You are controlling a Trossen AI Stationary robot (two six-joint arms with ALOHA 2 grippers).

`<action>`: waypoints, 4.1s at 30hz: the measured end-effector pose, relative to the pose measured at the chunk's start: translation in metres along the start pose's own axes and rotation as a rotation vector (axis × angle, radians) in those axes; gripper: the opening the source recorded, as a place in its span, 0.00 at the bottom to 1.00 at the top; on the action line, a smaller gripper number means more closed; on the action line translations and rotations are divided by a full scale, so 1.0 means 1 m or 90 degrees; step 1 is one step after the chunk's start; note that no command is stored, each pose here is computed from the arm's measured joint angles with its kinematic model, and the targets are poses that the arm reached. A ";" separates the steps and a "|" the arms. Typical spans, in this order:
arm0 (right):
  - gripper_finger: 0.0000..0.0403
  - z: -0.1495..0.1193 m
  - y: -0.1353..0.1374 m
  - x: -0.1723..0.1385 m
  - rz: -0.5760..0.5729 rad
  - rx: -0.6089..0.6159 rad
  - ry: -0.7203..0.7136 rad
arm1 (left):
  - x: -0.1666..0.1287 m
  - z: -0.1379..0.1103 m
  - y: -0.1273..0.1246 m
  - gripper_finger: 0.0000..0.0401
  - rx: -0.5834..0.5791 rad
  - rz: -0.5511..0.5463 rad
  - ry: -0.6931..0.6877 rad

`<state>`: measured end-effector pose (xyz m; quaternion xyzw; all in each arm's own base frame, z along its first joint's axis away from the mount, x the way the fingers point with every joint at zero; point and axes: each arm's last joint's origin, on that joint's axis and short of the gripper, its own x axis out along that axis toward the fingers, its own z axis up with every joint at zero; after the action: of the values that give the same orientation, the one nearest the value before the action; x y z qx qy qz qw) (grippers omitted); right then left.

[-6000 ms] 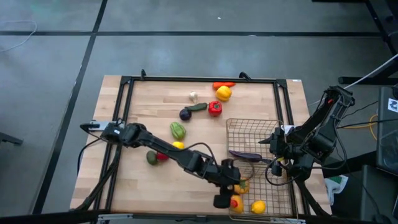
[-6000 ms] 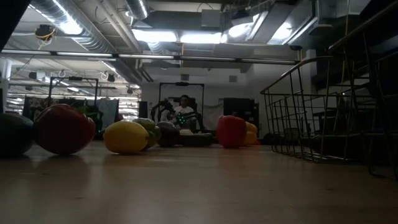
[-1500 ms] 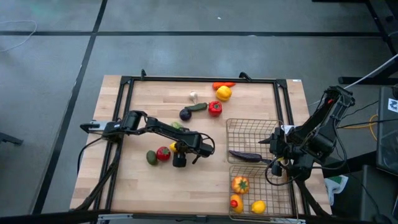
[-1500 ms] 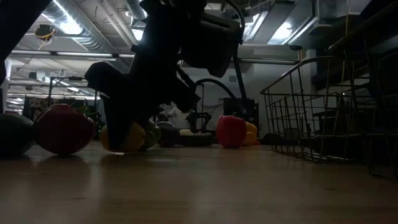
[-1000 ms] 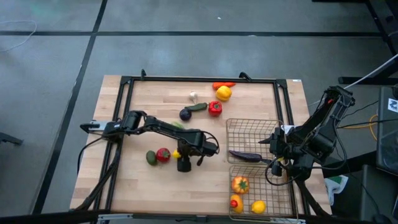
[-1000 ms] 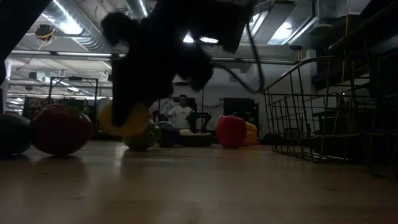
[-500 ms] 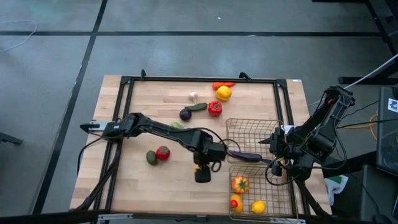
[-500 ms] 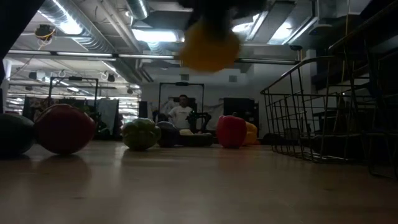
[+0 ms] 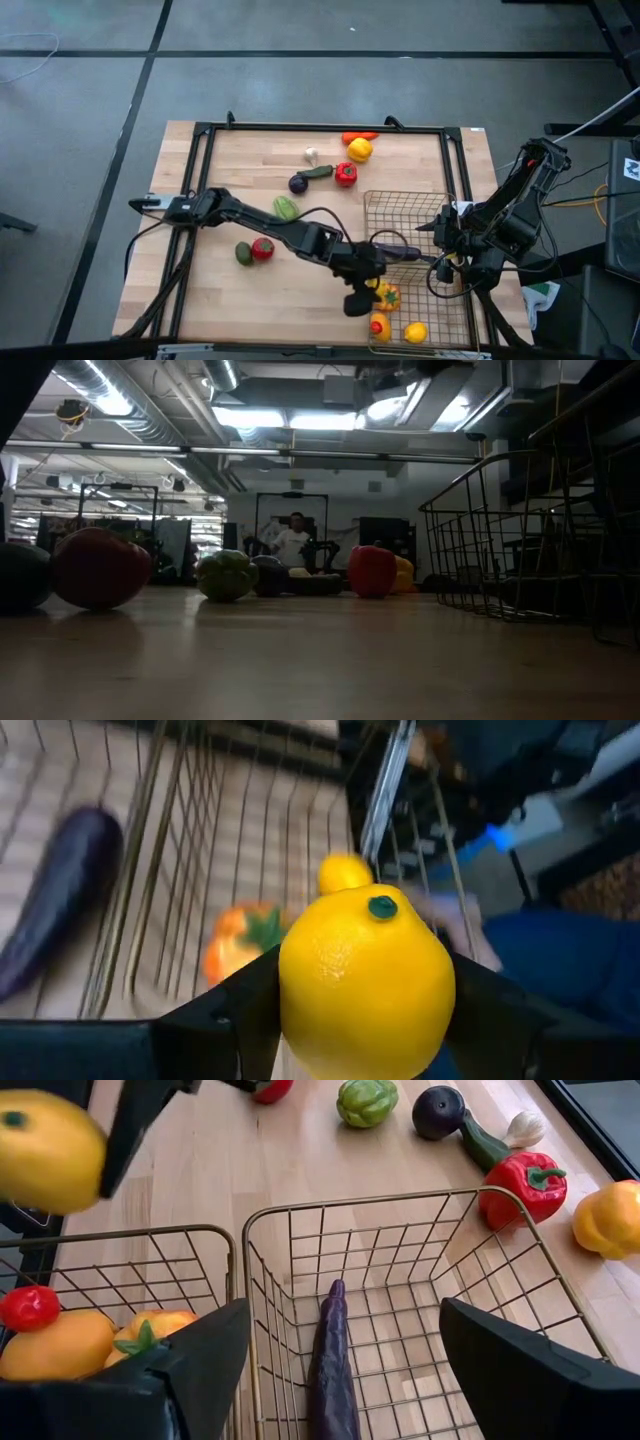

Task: Sort produce into baskets
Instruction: Put the lemon into the bottom wire basket, then put the chili pepper into the top wire basket

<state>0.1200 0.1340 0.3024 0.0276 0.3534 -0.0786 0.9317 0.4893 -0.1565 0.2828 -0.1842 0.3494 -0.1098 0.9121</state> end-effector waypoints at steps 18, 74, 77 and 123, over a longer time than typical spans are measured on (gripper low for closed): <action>0.81 0.000 0.001 0.001 -0.002 -0.002 0.001 | 0.066 -0.031 -0.004 0.55 0.088 -0.017 -0.057; 0.81 0.000 0.001 0.001 -0.003 -0.002 0.001 | 0.005 0.003 0.011 0.69 0.148 0.072 -0.031; 0.81 0.000 0.001 0.001 -0.002 -0.002 0.001 | -0.010 0.007 0.016 0.69 0.143 0.088 -0.008; 0.81 0.097 -0.125 0.086 -0.044 -0.026 -0.047 | -0.203 0.044 0.154 0.69 0.112 0.316 0.191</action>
<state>0.2266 -0.0104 0.3184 -0.0066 0.3210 -0.1043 0.9413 0.3816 0.0619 0.3705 0.0047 0.5036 0.0604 0.8618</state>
